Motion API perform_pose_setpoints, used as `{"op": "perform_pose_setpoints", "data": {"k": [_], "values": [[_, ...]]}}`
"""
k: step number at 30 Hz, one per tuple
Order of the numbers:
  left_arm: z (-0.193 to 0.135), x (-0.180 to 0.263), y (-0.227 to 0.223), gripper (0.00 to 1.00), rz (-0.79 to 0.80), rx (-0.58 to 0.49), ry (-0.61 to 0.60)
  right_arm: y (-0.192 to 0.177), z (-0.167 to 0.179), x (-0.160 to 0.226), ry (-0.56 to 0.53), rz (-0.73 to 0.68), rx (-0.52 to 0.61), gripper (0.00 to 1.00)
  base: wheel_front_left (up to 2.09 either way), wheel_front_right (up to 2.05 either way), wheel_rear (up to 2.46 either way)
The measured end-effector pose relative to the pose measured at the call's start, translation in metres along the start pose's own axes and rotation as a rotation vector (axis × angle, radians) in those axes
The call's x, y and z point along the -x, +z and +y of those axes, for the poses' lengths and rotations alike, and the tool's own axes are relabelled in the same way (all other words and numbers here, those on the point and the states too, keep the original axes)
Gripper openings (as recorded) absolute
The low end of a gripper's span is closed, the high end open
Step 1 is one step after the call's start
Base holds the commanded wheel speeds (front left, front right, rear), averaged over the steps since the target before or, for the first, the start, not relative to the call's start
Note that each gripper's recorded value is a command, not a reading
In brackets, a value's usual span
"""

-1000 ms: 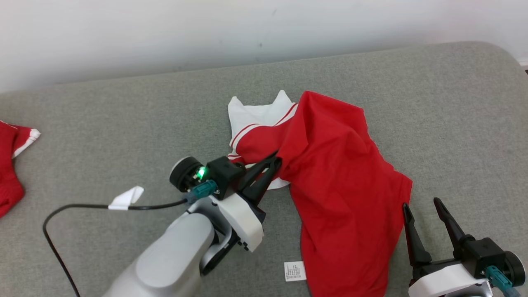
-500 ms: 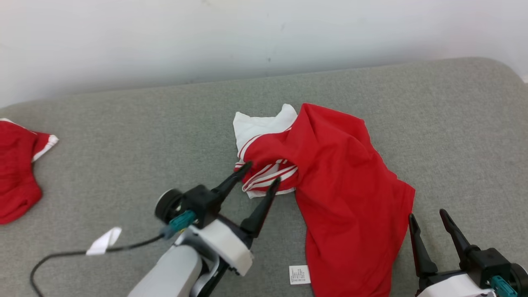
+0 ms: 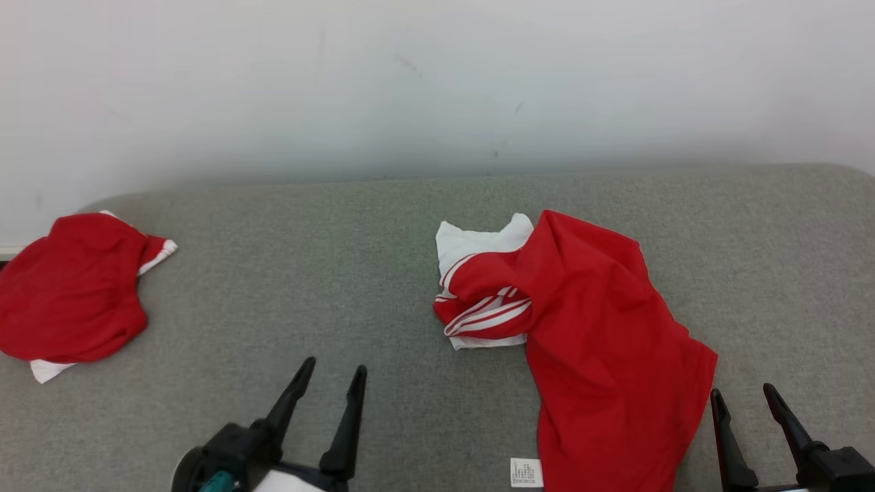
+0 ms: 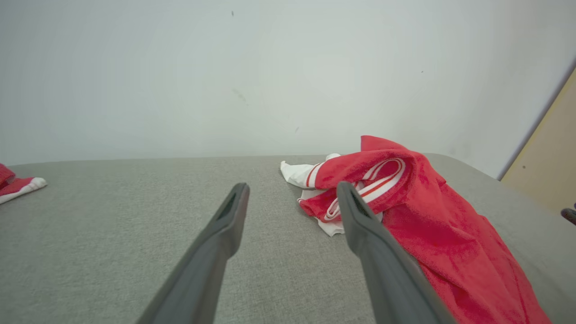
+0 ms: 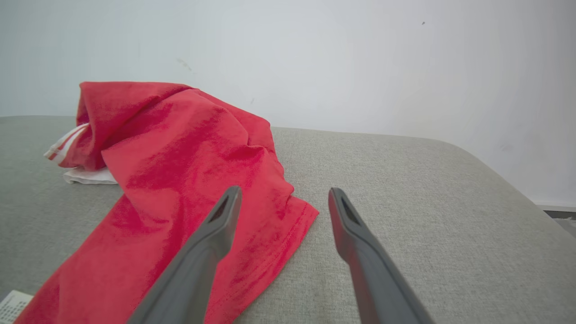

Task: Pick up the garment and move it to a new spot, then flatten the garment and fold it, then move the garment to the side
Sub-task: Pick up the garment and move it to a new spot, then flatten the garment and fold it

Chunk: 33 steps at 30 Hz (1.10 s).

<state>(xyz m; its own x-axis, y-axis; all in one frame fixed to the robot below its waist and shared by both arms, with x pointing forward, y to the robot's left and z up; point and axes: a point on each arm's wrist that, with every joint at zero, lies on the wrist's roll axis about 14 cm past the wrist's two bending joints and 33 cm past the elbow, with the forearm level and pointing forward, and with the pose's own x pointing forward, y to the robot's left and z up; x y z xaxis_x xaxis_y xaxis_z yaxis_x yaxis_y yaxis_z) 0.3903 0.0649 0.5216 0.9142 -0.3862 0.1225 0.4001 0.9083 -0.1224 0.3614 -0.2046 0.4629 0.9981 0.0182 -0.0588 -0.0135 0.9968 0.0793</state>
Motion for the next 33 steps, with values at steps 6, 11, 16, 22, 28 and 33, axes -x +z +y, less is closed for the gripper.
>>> {"op": "perform_pose_setpoints", "data": {"k": [6,11,16,22,28,33], "values": [[0.031,0.039,0.006,1.0,-0.017,-0.001,0.142,0.007,0.006,0.004,0.018,-0.024,0.001,1.0,0.0,0.0,0.0],[0.05,0.06,0.008,1.0,-0.022,-0.014,0.22,0.006,0.012,0.008,0.03,-0.025,-0.005,1.0,0.0,0.0,0.0],[0.057,0.077,0.005,1.0,-0.009,-0.017,0.256,0.006,0.012,0.013,0.028,-0.026,-0.008,1.0,0.0,0.0,0.0],[0.055,0.087,0.001,1.0,0.002,-0.022,0.256,0.006,0.008,0.018,0.015,-0.028,-0.009,1.0,0.0,0.0,0.0],[0.054,0.088,0.002,1.0,0.003,-0.032,0.254,0.006,0.006,0.019,0.009,-0.027,-0.009,1.0,0.0,0.0,0.0],[0.053,0.088,0.0,1.0,0.008,-0.031,0.254,0.005,0.006,0.019,0.009,-0.026,-0.009,1.0,0.0,0.0,0.0]]}}
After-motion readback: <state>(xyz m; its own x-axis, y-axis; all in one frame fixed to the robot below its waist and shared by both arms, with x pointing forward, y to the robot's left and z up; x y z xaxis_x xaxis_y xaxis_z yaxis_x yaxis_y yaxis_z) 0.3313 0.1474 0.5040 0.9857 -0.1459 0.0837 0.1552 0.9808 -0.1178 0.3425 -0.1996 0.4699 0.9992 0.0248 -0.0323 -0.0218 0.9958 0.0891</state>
